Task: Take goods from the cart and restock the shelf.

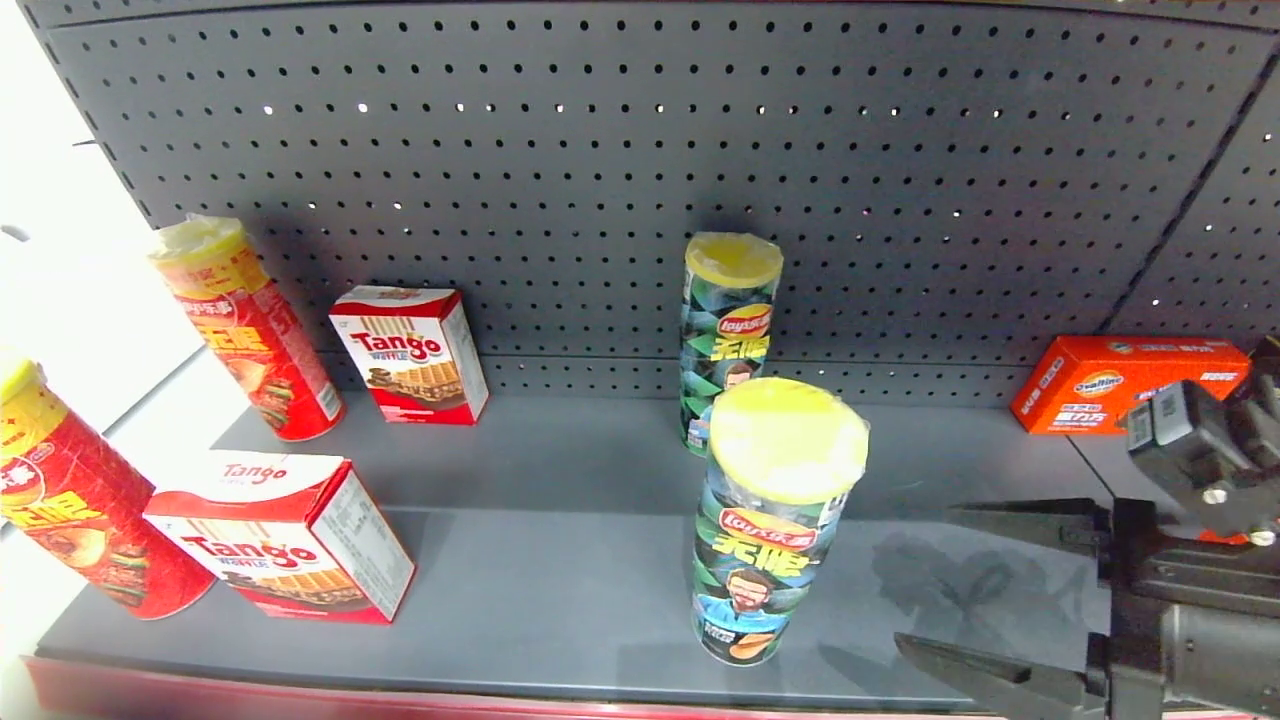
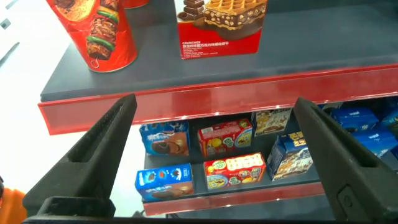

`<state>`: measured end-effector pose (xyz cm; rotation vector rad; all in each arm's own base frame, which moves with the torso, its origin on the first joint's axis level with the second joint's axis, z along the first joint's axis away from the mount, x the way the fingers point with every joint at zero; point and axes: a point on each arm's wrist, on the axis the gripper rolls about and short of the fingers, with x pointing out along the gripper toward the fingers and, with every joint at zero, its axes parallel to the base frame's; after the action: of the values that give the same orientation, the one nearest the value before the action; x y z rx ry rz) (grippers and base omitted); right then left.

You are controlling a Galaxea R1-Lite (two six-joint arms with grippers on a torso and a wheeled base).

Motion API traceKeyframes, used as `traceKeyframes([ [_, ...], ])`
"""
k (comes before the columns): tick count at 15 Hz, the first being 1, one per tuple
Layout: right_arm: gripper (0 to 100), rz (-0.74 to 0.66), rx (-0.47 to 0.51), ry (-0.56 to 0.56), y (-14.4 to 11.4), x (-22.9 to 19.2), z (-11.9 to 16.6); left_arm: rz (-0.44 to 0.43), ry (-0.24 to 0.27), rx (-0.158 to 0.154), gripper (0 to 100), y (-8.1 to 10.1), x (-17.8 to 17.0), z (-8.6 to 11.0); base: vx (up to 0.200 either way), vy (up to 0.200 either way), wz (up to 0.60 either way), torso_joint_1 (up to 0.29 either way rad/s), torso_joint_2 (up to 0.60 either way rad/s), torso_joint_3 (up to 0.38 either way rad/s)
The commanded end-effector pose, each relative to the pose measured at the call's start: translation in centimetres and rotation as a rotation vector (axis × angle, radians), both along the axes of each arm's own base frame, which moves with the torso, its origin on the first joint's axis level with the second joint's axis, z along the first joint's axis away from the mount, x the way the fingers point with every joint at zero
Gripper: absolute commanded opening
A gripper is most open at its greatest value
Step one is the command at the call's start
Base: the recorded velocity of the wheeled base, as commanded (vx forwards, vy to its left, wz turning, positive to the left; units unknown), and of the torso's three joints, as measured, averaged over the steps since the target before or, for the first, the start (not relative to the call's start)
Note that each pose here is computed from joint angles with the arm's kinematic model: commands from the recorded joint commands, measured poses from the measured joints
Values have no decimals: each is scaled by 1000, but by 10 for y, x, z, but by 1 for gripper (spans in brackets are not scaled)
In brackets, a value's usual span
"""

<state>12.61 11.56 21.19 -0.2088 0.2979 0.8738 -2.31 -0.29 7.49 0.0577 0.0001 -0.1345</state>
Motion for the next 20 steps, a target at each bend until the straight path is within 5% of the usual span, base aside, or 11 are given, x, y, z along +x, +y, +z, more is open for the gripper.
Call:
traceKeyframes([
  [1, 100, 25, -35, 38, 12, 7, -9, -1, 2, 0, 100, 0, 0, 0, 0, 0, 0, 0, 0, 0],
  [20, 100, 28, -70, 70, 39, 34, -17, 3, 1, -6, 100, 0, 0, 0, 0, 0, 0, 0, 0, 0],
])
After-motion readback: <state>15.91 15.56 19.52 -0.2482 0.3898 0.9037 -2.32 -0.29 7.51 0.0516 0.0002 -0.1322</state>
